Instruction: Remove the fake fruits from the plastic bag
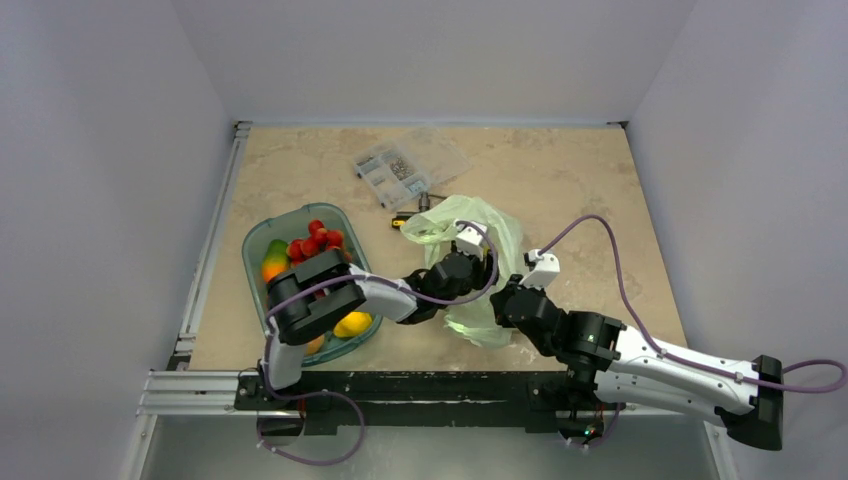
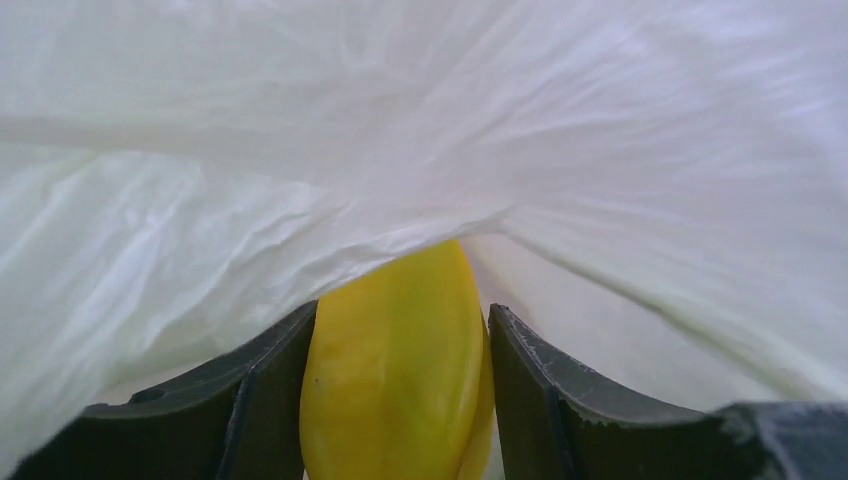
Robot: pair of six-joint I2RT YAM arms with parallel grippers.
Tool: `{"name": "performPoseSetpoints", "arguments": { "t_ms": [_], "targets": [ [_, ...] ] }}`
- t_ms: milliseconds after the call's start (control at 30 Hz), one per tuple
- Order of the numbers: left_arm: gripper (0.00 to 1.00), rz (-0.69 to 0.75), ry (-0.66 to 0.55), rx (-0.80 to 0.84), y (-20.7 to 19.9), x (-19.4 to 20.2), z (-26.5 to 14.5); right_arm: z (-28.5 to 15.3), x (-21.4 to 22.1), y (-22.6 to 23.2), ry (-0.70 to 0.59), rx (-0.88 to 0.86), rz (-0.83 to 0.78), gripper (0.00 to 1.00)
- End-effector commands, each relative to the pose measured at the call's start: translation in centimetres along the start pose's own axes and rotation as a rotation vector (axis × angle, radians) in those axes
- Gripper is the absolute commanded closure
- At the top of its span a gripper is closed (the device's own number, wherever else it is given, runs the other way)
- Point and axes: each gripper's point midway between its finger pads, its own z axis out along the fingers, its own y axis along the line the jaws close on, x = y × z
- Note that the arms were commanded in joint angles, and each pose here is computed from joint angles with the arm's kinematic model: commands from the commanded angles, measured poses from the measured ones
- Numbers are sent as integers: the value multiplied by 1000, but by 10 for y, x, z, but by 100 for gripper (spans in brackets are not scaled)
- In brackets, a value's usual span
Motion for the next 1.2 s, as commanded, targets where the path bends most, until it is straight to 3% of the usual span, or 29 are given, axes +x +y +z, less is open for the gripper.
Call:
{"name": "performPoseSetpoints", "arguments": {
  "t_ms": [0,133,267,467,767,833,1033,1167],
  "targets": [
    [100,-26,-66,77,-19,-50,-25,-1,-12,3,-40,8,40,100],
    [100,-56,-23,128,-21,-60,-49,2,-13,-2,-56,46,57,100],
    [100,-81,93,143,-12,-59,-76,6,-13,-3,-64,73,65,100],
    [100,-132,99,219,-10,-78,-112,14,-8,-5,-58,125,53,100],
    [100,-9,183,214,20,-108,-203,23,-25,-40,-87,311,71,100],
    [100,30,174,118,41,-118,-227,25,-32,-46,-94,335,63,100],
    [100,52,147,-601,173,-120,-306,27,-42,-44,-111,355,41,100],
    [100,8,151,-788,202,-100,-324,28,-43,-39,-102,343,25,97]
  ]
}}
